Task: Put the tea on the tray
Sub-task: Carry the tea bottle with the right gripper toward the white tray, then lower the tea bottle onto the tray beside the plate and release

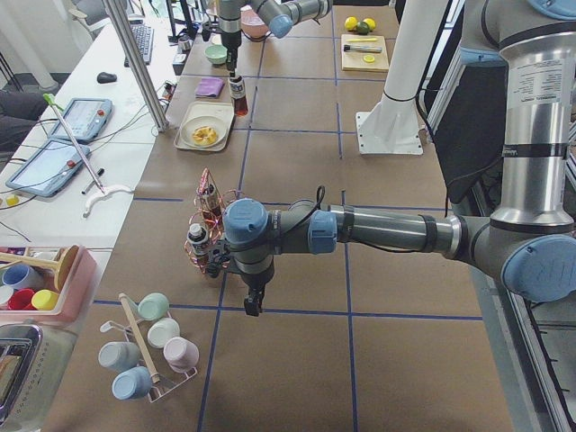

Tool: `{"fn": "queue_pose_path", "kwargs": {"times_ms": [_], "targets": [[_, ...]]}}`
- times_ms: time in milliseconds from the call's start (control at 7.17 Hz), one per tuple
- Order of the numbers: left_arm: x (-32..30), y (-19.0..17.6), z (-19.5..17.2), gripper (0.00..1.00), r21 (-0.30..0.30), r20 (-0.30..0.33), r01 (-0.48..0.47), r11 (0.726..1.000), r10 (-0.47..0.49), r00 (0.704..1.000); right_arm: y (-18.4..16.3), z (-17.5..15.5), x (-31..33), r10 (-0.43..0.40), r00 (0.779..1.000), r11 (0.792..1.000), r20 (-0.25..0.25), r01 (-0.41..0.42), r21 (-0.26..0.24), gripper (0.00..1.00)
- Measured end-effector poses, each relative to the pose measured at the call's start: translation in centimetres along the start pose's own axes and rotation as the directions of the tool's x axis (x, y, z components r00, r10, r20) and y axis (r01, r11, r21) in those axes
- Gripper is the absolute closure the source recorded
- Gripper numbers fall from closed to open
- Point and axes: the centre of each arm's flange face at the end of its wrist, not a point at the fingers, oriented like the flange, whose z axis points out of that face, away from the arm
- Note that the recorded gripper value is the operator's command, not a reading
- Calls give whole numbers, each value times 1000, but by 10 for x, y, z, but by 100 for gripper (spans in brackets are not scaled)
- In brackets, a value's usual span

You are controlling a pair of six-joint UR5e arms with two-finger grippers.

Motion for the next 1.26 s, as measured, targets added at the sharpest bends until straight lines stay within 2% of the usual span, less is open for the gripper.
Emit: {"fn": "queue_pose_path", "kwargs": {"times_ms": [140,419,558,837,1116,1256], "targets": [[0,-1,-1,0,2,1,-1,1000,1,1000,-39,9,14,7,1000,1000,9,-7,0,100],[2,-3,-2,0,4,1,-5,1000,5,1000,-70,26,26,17,1000,1000,10,-17,-2,97],[3,-4,-3,0,6,1,-6,1000,6,1000,-73,33,29,20,1000,1000,3,-20,-9,79],[4,-7,-5,0,10,2,-10,1000,10,1000,-71,46,30,11,1000,1000,-7,-11,-22,28],[5,-8,-6,0,12,2,-12,1000,12,1000,-66,57,30,0,1000,1000,-6,0,-23,2],[5,-8,-6,0,12,2,-13,1000,13,1000,-66,59,31,-2,1000,1000,-2,2,-19,1]]}}
